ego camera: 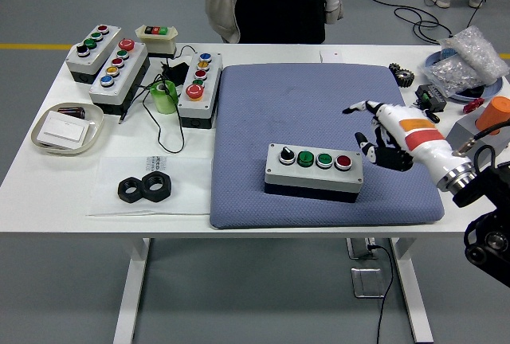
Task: Pick up the button,place it on the desk,press the button,press the button
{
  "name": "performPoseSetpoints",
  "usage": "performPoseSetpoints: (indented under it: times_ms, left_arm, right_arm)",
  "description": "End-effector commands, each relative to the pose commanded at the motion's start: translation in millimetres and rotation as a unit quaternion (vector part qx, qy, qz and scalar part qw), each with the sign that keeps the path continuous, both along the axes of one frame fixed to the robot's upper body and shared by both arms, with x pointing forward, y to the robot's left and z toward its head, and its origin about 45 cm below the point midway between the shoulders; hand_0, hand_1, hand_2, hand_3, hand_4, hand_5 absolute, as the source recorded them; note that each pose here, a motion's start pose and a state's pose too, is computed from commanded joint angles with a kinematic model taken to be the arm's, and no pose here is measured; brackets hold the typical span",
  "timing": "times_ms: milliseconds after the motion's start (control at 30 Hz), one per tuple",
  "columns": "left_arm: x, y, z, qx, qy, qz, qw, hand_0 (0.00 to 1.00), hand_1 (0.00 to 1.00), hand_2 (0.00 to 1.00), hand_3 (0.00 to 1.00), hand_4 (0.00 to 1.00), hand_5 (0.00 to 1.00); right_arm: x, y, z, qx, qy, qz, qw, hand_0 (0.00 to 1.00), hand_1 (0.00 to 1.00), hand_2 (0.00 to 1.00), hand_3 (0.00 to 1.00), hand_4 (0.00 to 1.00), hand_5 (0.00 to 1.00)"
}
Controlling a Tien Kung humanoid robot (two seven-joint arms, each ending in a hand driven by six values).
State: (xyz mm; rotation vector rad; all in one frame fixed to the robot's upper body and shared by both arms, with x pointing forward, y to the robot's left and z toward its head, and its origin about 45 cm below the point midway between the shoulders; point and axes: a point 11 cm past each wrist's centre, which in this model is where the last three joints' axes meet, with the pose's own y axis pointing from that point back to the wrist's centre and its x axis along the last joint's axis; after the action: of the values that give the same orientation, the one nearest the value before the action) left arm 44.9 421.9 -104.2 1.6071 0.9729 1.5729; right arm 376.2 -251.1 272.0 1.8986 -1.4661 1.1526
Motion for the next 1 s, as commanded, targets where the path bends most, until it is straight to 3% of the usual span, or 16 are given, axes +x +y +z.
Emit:
performPoseSetpoints:
  times_ms: [100,133,333,367,467,533,567,633,800,1000]
  left_arm:
    - [0.5,0,0.0,0.0,0.0,0.0,1.0,0.738,0.774,0.848,0.762,0.526,0.998]
    - [0.7,0,0.0,0.0,-0.001,0.0,1.0,0.738,0.774,0.848,0.762,0.526,0.998]
    - [1.4,-1,0.0,-0.001,-0.002,0.001,1.0,0.738,0.774,0.848,0.762,0.526,0.998]
    - [1.6,-1,0.0,-0.001,-0.002,0.001,1.0,0.738,0.774,0.848,0.762,0.526,0.998]
    - [1.9,-1,0.0,-0.001,-0.004,0.001,1.0,0.738,0.774,0.848,0.762,0.526,0.998]
    - [2.8,-1,0.0,-0.001,-0.004,0.001,1.0,0.738,0.774,0.848,0.762,0.526,0.998]
    - [3.2,-1,0.0,-0.001,-0.005,0.001,1.0,0.738,0.774,0.85,0.762,0.526,0.998]
    - [3.5,-1,-0.1,-0.001,-0.006,0.002,1.0,0.738,0.774,0.85,0.762,0.526,0.998]
    - [4.9,-2,-0.1,-0.002,-0.007,0.001,1.0,0.738,0.775,0.851,0.761,0.525,0.998]
    - [6.0,-1,0.1,-0.001,-0.008,0.001,1.0,0.738,0.775,0.85,0.762,0.525,0.998]
  right_arm:
    - [10.6,-20,15.4,0.067,-0.011,-0.021,0.998,0.707,0.563,0.611,0.916,0.621,0.002]
    - [14.6,-28,18.7,0.088,-0.011,-0.028,0.996,0.911,0.799,0.843,0.923,0.633,0.002]
    - [30.7,-78,22.1,0.204,0.0,-0.099,0.974,0.911,0.799,0.843,0.923,0.633,0.002]
    - [32.1,-86,20.2,0.221,0.004,-0.113,0.969,0.911,0.818,0.884,0.9,0.629,0.129]
    - [35.2,-104,13.1,0.272,0.023,-0.144,0.951,0.911,0.818,0.884,0.9,0.629,0.129]
    - [35.9,-120,6.5,0.308,0.033,-0.173,0.935,0.911,0.818,0.884,0.9,0.629,0.129]
    - [35.1,-128,3.0,0.328,0.038,-0.188,0.925,0.9,0.814,0.863,0.862,0.624,0.205]
    - [33.6,-137,-2.0,0.365,0.051,-0.204,0.907,0.9,0.814,0.863,0.862,0.624,0.205]
    - [31.8,-143,-10.7,0.452,0.082,-0.224,0.859,0.901,0.812,0.854,0.854,0.621,0.202]
    - [29.1,-146,-22.5,0.55,0.122,-0.244,0.79,0.9,0.808,0.853,0.85,0.622,0.202]
